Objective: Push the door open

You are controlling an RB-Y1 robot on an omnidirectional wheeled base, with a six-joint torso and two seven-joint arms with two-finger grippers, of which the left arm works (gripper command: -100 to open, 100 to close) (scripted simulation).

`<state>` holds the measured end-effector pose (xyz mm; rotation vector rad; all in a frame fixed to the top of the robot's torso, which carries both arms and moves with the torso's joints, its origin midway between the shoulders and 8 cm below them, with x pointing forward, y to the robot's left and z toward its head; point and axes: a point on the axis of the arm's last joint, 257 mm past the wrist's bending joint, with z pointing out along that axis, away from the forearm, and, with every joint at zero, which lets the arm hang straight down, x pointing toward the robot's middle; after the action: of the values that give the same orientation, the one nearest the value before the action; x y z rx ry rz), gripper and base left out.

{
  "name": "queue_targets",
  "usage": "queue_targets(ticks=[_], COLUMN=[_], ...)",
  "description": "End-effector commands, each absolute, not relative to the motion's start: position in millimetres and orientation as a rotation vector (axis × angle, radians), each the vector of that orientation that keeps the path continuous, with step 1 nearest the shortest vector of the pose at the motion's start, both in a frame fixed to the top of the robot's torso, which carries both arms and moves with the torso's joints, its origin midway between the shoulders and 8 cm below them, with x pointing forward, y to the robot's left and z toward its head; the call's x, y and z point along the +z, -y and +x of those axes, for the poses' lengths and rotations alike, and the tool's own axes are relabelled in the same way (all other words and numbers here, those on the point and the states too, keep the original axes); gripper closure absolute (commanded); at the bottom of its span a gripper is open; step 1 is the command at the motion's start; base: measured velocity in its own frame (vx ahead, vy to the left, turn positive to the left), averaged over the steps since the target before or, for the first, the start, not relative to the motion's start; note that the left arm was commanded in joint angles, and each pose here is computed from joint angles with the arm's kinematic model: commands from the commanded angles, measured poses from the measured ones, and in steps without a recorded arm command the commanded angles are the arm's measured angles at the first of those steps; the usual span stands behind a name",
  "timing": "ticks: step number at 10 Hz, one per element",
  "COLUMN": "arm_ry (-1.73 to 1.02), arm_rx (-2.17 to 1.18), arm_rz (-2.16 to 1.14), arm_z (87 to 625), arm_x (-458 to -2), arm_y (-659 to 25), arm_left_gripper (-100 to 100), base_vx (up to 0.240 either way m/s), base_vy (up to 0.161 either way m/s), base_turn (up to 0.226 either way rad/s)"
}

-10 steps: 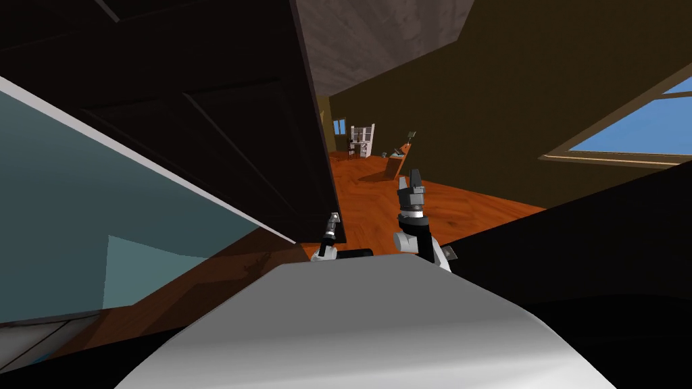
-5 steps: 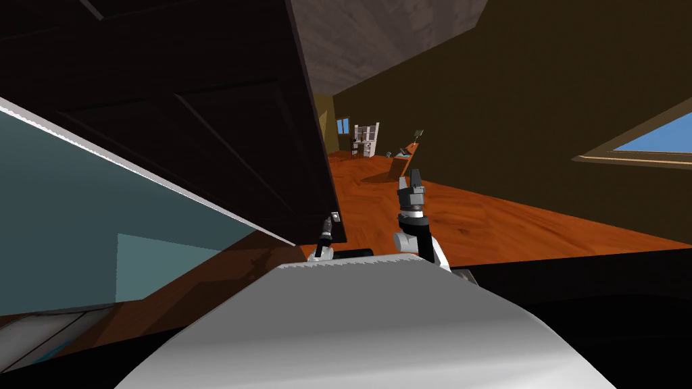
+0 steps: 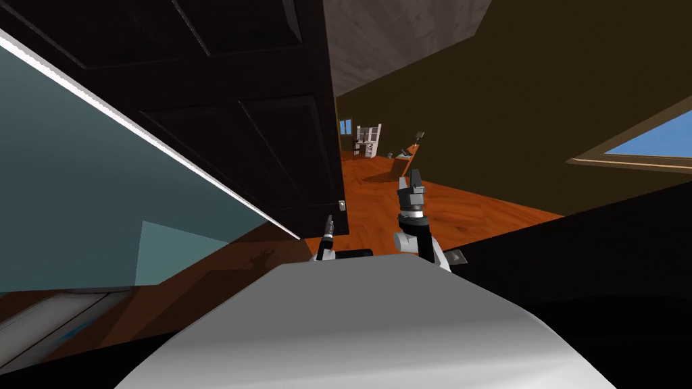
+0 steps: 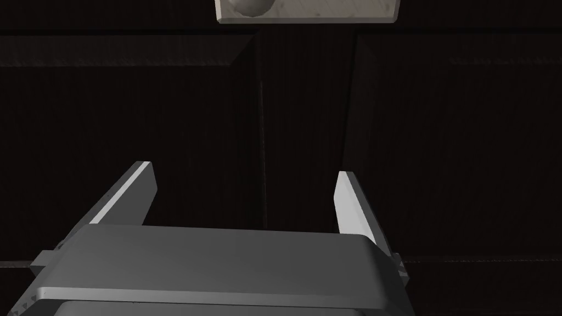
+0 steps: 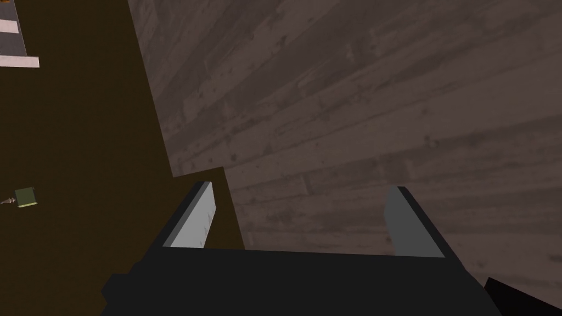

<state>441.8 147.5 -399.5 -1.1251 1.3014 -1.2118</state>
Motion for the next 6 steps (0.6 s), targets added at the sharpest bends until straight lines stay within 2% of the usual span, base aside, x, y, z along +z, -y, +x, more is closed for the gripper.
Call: queue_targets(ticks=[1,3,4,6], arm_ry=[-1.289,-1.274,-1.277,-1.287], arm_rx=[-1.243,-1.272,-1.263,-1.242], arm_rz=[-1.144,-1.165,-1.159,-1.142], arm_z=[440,438,437,438], arm_x=[-396,-392,-393,-395], arm_y=[-125,-106,-111,-125], arm_left_gripper=[-100,-100,-100,-100], base_vx=[-0.235,-0.199,-0.07,0.108], base_vy=[-0.004,-0.106,-0.069,0.051], base_turn=[0.035,0.02,0.01,-0.018])
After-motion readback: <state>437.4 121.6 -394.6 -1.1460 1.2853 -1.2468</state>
